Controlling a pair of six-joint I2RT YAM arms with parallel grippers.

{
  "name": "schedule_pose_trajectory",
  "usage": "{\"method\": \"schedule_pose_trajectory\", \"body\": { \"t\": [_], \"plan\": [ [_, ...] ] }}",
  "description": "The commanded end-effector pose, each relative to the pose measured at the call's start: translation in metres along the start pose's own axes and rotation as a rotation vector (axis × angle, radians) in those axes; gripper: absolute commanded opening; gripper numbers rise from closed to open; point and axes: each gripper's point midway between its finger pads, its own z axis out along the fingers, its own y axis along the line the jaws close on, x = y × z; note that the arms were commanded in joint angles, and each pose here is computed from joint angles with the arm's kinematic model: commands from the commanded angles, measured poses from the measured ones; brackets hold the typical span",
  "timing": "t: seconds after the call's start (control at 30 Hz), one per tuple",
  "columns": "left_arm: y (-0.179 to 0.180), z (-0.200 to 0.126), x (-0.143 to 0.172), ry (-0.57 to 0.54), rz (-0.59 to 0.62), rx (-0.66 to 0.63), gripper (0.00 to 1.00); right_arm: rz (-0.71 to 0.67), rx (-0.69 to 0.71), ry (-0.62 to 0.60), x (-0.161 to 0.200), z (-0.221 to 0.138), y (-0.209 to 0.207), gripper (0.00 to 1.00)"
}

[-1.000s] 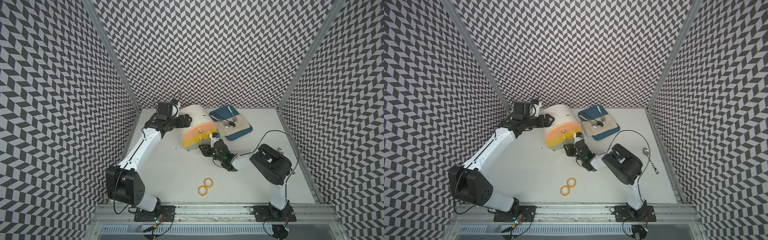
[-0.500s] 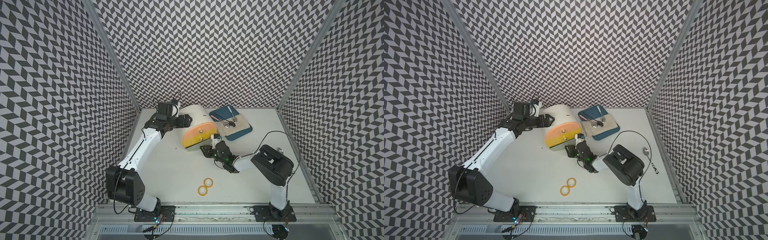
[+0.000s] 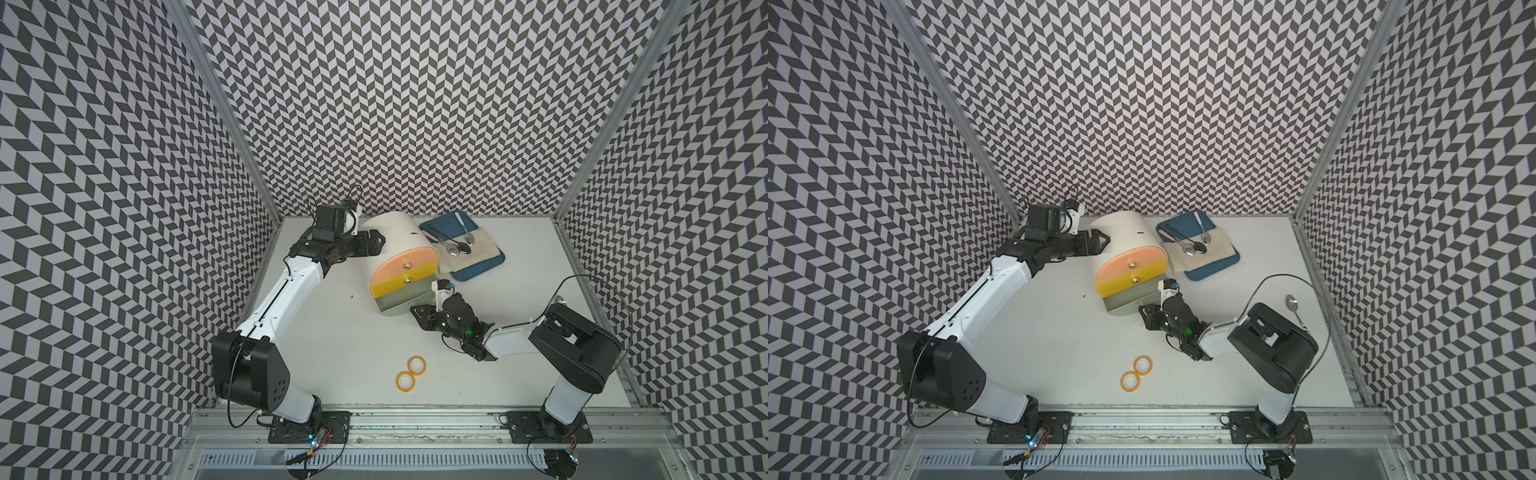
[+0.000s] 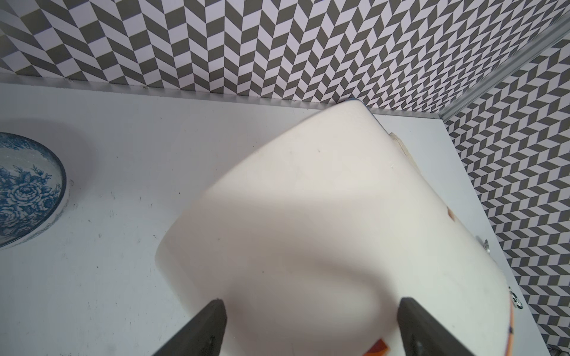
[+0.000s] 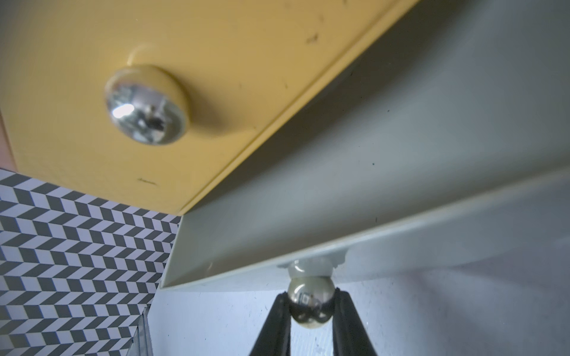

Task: Place the transparent tape into the drawer according to color
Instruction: Open the drawer in the storage box.

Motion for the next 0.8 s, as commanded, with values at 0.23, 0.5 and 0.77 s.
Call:
{"method": "schedule_pose_trajectory", "body": {
  "t": [0.23,0.5,0.77],
  "plan": [
    [0.013,0.01,0.027,0.083,-0.006,-0.036,0.9,-0.016,0.022,0.029,0.012,-0.022,0.007,0.14],
    [0.008,0.0,0.023,0.052,-0.009,-0.021,0.93,-0.091,0.074,0.136,0.017,-0.032,0.015,0.68],
    [-0.008,-0.02,0.012,-0.01,-0.024,0.042,0.97,-0.266,0.184,0.335,0.046,-0.051,0.015,0.75]
  ]
}}
